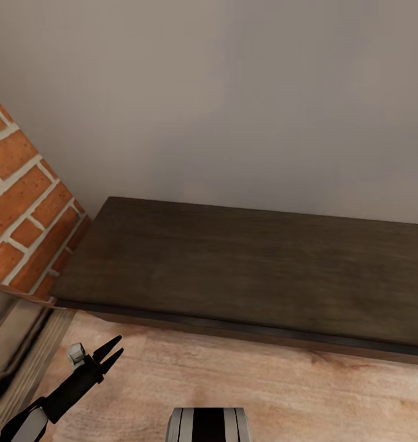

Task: Place each of the two pumpkins and all three candles from the living room inside a cabinet in the living room (use any cabinet), then make sure every cabinet is closed, and position the cauldron so it is next to a table in the living room.

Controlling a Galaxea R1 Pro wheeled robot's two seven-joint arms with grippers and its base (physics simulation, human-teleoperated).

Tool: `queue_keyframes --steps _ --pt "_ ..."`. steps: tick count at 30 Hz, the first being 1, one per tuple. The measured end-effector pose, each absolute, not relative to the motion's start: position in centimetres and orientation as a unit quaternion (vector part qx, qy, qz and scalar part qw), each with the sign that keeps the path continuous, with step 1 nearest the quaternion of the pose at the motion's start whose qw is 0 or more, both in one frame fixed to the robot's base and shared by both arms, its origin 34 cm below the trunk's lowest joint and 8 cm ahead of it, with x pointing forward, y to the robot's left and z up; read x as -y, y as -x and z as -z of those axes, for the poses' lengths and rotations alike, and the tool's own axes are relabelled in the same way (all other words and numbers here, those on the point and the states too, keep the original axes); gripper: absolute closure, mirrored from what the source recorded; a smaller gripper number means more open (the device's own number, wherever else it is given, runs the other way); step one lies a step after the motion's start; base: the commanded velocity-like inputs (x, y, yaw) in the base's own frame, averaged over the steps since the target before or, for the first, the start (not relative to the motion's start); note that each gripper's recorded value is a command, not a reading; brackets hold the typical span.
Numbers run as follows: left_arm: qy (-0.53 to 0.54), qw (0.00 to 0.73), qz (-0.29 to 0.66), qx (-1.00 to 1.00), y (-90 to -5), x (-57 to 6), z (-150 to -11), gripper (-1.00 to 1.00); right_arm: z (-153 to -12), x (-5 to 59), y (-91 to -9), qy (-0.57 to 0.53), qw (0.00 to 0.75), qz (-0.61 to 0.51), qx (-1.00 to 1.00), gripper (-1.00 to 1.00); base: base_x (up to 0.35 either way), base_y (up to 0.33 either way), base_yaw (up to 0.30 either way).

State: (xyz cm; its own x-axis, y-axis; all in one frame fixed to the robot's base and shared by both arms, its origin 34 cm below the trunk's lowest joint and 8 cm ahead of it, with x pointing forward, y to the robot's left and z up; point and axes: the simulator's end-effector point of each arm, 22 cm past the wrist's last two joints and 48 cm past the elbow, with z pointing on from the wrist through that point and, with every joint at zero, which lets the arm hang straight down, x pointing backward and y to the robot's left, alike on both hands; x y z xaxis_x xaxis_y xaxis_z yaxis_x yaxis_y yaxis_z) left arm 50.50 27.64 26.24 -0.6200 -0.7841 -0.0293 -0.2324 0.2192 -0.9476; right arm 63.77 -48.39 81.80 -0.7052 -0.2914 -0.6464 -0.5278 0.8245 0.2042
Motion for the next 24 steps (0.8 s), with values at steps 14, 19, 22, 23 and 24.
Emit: queue_keyframes --steps 14,19,22,23,24 --pt "0.339 0.275 0.525 -0.73 -51.1 -27.6 -27.5 -1.0 -83.5 48.4 -62.8 0.23 0.324 -0.188 -0.898 1.0 0.0 0.0 0.0" --pt "0.338 0.275 0.525 -0.731 -51.1 -27.6 -27.5 -1.0 -83.5 48.4 -62.8 0.229 0.323 -0.188 -0.899 1.0 0.0 0.0 0.0" --pt "0.339 0.276 0.526 -0.73 -51.2 -27.6 -27.6 -1.0 -83.5 48.4 -62.8 0.229 0.323 -0.188 -0.899 1.0 -0.018 0.0 0.0" --pt "0.339 0.276 0.525 -0.73 -51.2 -27.6 -27.5 -1.0 -83.4 48.4 -62.8 0.229 0.323 -0.187 -0.899 1.0 -0.106 0.0 0.0" --pt "0.339 0.276 0.525 -0.73 -51.1 -27.6 -27.5 -1.0 -83.4 48.4 -62.8 0.229 0.323 -0.188 -0.899 1.0 -0.194 0.0 0.0"
